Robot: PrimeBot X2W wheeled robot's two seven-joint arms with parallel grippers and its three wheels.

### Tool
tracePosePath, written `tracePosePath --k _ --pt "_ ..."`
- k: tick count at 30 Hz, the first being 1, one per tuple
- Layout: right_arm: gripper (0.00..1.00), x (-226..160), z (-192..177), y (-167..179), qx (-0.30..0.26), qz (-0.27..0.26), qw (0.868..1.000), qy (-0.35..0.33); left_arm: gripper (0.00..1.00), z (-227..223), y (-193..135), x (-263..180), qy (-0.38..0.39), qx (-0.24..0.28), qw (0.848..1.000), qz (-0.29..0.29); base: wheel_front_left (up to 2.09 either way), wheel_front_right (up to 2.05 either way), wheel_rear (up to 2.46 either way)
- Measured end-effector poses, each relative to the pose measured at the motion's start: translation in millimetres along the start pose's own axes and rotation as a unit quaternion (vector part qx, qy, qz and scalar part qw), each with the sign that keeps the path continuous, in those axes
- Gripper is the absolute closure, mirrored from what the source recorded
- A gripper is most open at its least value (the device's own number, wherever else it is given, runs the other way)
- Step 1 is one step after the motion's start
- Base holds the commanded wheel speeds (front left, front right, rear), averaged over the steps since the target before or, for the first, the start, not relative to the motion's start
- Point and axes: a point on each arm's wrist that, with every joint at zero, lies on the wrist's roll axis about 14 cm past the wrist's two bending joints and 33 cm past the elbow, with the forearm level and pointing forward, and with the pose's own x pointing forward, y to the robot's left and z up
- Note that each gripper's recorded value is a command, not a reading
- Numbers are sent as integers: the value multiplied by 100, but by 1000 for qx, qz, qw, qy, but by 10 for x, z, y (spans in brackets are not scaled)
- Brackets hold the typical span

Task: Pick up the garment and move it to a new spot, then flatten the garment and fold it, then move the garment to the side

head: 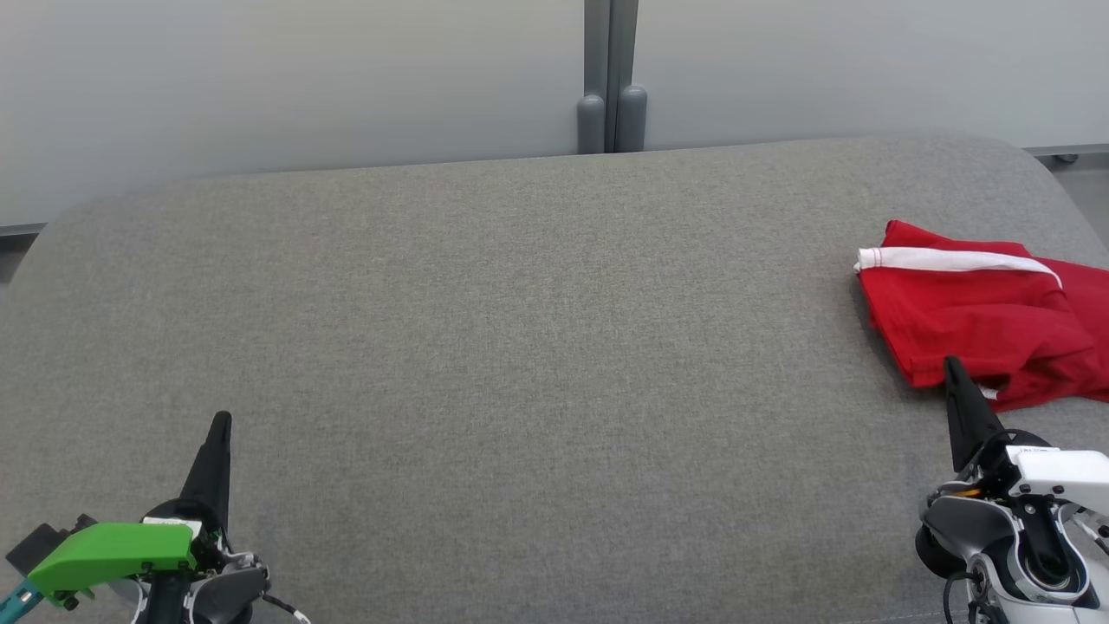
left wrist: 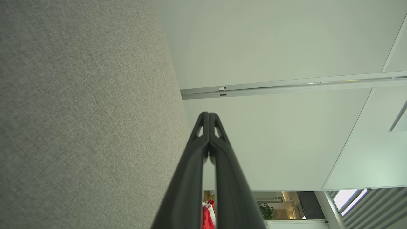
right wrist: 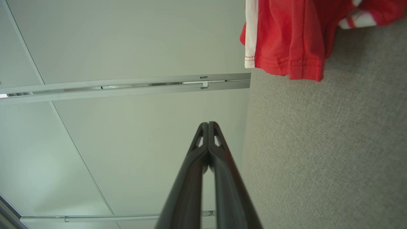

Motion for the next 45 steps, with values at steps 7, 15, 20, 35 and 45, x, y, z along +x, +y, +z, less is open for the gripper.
tracePosePath --k 7,15,20,35,45 --pt "100 0 1 0 0 0 1000 0 100 -2 -7 5 1 0 1000 -1 0 0 0" --pt "100 0 2 1 0 0 1000 0 100 -1 -6 5 0 0 1000 -1 0 0 0" --pt "100 0 1 2 0 0 1000 0 100 -1 -5 5 0 0 1000 -1 0 0 0" --pt "100 2 -1 4 0 1 1000 1 100 0 -3 5 0 0 1000 0 0 0 0" --pt "100 6 -1 11 0 1 1000 1 100 1 -3 5 0 0 1000 0 0 0 0"
